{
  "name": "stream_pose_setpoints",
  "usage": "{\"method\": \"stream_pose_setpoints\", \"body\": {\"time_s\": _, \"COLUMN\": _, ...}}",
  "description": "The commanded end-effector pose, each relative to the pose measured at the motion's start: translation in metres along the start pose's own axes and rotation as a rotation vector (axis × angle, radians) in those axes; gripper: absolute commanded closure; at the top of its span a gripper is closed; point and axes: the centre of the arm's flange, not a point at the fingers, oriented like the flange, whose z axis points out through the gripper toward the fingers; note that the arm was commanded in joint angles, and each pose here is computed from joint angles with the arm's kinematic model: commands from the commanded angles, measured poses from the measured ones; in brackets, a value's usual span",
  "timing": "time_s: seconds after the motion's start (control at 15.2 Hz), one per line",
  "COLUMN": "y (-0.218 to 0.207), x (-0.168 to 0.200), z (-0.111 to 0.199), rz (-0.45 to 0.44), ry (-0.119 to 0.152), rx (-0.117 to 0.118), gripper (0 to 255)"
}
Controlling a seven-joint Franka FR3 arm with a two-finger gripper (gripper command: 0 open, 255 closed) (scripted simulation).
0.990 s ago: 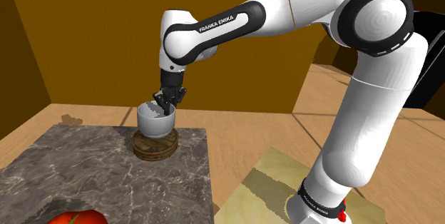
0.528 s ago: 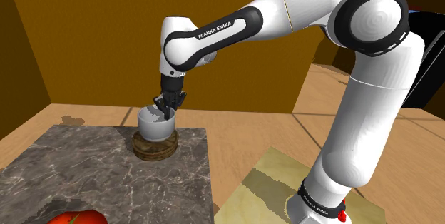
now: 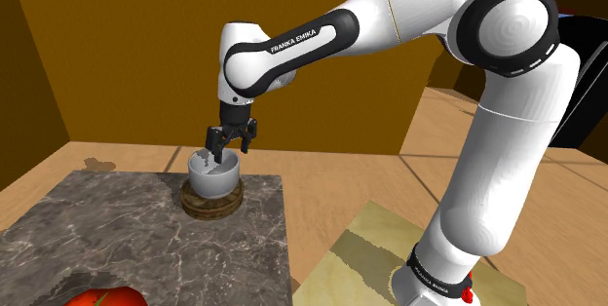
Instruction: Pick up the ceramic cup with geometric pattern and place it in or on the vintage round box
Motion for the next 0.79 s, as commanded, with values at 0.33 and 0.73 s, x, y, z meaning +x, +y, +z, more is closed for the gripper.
{"method": "stream_pose_setpoints", "body": {"time_s": 0.33, "y": 0.0, "x": 0.0, "z": -0.05, "rz": 0.0, "ry": 0.0, "rx": 0.0, "gripper": 0}}
{"method": "stream_pose_setpoints", "body": {"time_s": 0.73, "y": 0.0, "x": 0.0, "z": -0.05, "rz": 0.0, "ry": 0.0, "rx": 0.0, "gripper": 0}}
